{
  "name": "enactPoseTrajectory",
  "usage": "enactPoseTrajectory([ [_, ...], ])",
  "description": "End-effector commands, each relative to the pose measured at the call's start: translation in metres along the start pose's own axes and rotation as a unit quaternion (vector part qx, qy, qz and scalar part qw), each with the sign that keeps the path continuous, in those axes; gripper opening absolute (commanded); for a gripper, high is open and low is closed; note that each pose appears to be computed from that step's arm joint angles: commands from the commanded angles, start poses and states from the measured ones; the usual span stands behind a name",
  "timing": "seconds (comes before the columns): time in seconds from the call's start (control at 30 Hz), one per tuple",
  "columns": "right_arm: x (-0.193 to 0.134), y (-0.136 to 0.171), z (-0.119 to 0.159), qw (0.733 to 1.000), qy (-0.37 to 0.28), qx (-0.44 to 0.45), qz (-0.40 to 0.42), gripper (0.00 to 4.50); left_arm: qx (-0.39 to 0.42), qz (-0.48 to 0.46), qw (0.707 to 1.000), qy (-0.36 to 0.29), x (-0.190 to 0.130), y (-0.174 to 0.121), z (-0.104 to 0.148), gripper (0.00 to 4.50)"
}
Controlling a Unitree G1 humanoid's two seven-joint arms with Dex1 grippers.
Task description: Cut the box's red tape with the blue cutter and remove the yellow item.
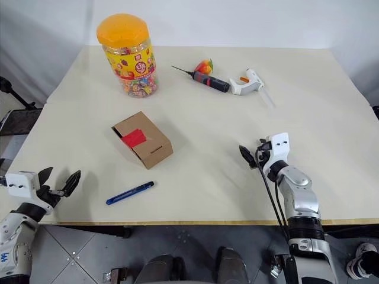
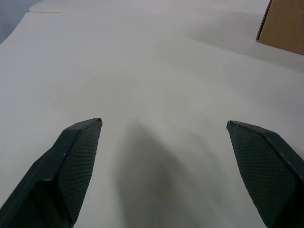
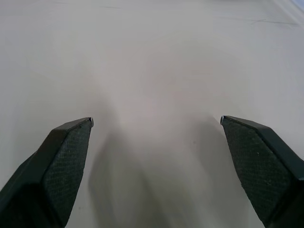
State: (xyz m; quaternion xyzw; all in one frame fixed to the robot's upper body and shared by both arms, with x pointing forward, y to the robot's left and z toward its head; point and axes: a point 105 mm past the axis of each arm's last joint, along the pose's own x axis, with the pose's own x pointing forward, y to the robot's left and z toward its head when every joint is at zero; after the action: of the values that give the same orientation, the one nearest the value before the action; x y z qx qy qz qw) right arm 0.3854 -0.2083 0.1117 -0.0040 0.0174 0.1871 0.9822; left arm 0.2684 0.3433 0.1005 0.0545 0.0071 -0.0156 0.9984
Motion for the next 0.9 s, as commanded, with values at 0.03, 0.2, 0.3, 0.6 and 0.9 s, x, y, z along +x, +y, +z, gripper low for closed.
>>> enactPoseTrajectory([
  [0.03,0.001,-0.004,0.018,0.999,-0.029,-0.016,-0.003,4.50,0.025,0.004,0.999,-0.019,0.002,0.004,0.016,4.47],
  [0.2,0.002,-0.002,0.027,0.999,-0.040,-0.027,-0.002,4.50,0.011,0.014,1.000,-0.025,0.008,0.005,0.020,4.47],
  [0.3,0.001,-0.002,0.027,0.999,-0.038,-0.028,-0.002,4.50,0.021,0.012,0.999,-0.028,0.012,0.005,0.024,4.47],
  [0.6,0.005,0.027,0.041,0.996,-0.060,-0.023,0.055,4.50,0.030,-0.036,0.997,-0.064,0.033,-0.013,0.043,4.47],
  [0.9,0.012,0.092,0.061,0.980,-0.018,-0.058,0.188,4.13,0.042,-0.082,0.993,-0.072,0.071,0.003,0.063,4.50],
])
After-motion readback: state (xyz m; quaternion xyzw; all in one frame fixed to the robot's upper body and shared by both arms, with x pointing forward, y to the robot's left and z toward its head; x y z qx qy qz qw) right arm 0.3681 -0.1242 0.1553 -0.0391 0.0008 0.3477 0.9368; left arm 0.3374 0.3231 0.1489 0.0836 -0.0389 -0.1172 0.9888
